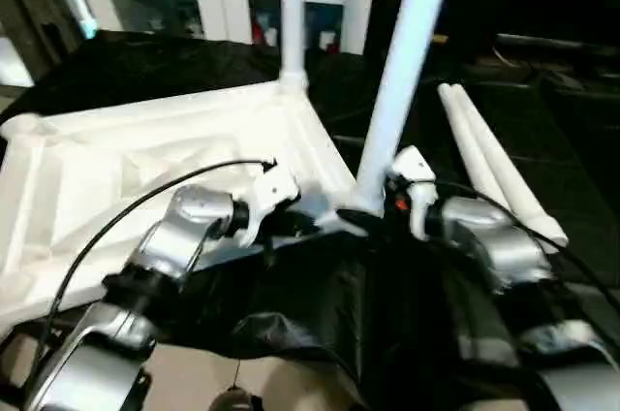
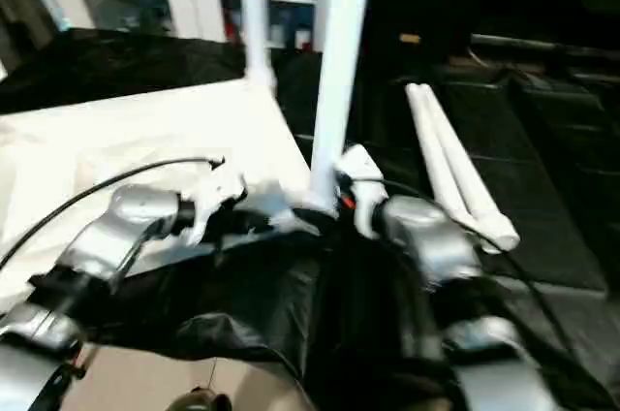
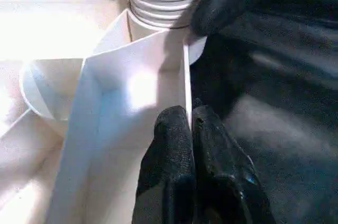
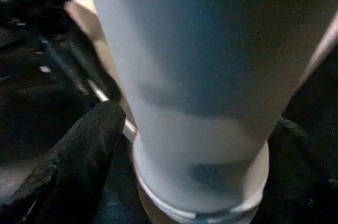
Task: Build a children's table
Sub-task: Rotate leg to tighten
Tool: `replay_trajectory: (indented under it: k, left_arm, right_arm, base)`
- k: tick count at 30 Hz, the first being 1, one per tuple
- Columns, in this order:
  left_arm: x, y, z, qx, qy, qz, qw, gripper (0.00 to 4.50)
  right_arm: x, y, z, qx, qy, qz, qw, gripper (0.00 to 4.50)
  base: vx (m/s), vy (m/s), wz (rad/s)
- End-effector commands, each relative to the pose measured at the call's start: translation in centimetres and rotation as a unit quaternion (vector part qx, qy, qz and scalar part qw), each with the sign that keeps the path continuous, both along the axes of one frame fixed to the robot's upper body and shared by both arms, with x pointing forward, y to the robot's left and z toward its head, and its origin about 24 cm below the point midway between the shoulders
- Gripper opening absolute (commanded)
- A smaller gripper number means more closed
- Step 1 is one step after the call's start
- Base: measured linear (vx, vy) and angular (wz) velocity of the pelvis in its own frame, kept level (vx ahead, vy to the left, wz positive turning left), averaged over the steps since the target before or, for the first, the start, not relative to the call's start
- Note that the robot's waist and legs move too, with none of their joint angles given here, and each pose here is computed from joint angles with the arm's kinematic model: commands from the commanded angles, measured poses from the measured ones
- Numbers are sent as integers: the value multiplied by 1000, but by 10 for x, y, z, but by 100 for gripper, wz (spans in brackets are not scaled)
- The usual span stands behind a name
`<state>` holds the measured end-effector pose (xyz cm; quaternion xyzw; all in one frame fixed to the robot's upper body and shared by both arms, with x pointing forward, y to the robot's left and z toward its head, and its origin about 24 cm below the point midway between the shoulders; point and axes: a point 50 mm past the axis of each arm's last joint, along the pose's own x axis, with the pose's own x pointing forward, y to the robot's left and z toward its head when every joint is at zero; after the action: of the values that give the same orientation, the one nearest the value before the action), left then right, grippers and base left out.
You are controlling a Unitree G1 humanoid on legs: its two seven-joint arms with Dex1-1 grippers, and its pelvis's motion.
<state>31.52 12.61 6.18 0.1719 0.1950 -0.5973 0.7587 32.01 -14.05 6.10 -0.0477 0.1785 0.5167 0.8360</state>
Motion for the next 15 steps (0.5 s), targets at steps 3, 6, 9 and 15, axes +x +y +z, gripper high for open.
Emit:
replay_trajectory:
  k: [3,6,9,15]
  left_arm:
    - [-4,-7,13,-18,-17,-55,998,0]
    - [-7,-6,13,-15,-12,-64,998,0]
    - [-8,-4,13,-12,-7,-66,998,0]
    - [-6,-3,12,-9,-11,-55,998,0]
  right_arm:
    - [-7,-1,4,-3,7,44,999,404]
    - [-9,-2,5,-3,16,53,998,379]
    - [-11,-2,3,-11,23,62,998,361]
    - [-13,2,-1,-12,25,66,997,306]
  base:
    - [0,0,0]
    - [0,0,0]
    - [0,0,0]
    - [0,0,0]
